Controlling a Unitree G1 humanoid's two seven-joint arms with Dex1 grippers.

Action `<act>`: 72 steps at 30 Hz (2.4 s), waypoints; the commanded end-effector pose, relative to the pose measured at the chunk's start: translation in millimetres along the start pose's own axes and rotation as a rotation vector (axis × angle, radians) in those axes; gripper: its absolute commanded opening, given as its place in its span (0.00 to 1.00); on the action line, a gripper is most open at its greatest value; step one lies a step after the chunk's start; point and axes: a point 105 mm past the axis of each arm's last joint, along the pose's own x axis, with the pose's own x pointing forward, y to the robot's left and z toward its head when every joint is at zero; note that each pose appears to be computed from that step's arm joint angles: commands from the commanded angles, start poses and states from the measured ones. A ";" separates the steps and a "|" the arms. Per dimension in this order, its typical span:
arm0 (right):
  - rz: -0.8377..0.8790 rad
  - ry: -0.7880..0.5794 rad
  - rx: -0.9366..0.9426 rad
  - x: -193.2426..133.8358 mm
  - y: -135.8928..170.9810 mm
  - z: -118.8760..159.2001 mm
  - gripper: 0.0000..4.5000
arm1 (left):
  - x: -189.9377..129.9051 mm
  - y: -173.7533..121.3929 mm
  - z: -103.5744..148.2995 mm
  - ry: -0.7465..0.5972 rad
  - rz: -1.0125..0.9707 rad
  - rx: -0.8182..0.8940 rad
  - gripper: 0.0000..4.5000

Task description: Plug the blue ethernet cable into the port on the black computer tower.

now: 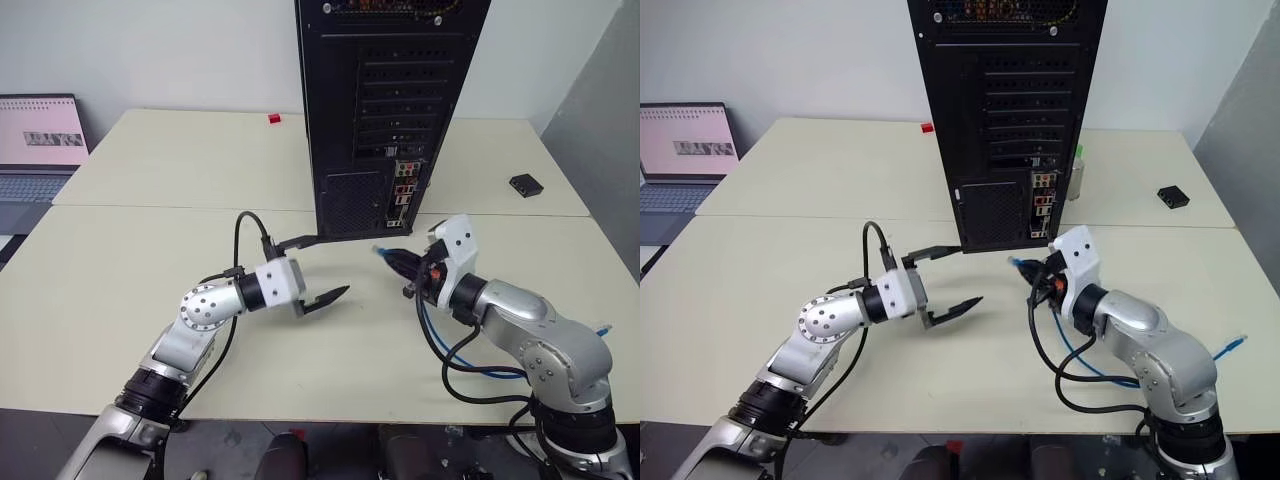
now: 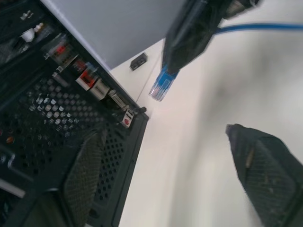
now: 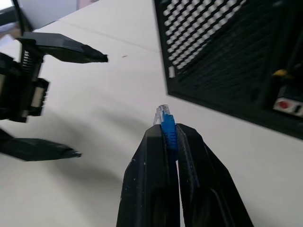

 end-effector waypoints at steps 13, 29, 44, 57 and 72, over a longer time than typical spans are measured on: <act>-0.476 -0.194 -0.031 25.8 -27.9 35.9 0.00 | 29.3 12.2 19.3 0.104 0.253 -0.284 1.00; -0.436 -0.210 0.021 48.3 -28.0 39.4 0.00 | 33.2 20.9 24.2 0.096 0.313 -0.258 1.00; -0.464 -0.213 0.026 50.8 -33.3 39.4 0.00 | 36.2 9.7 25.7 0.079 0.240 -0.302 1.00; -0.506 -0.219 0.054 44.1 -32.8 41.4 0.00 | 35.8 15.7 27.3 0.070 0.269 -0.296 1.00; -0.490 -0.203 0.046 47.5 -23.9 35.2 0.00 | 34.4 8.8 38.5 -0.017 0.223 -0.329 1.00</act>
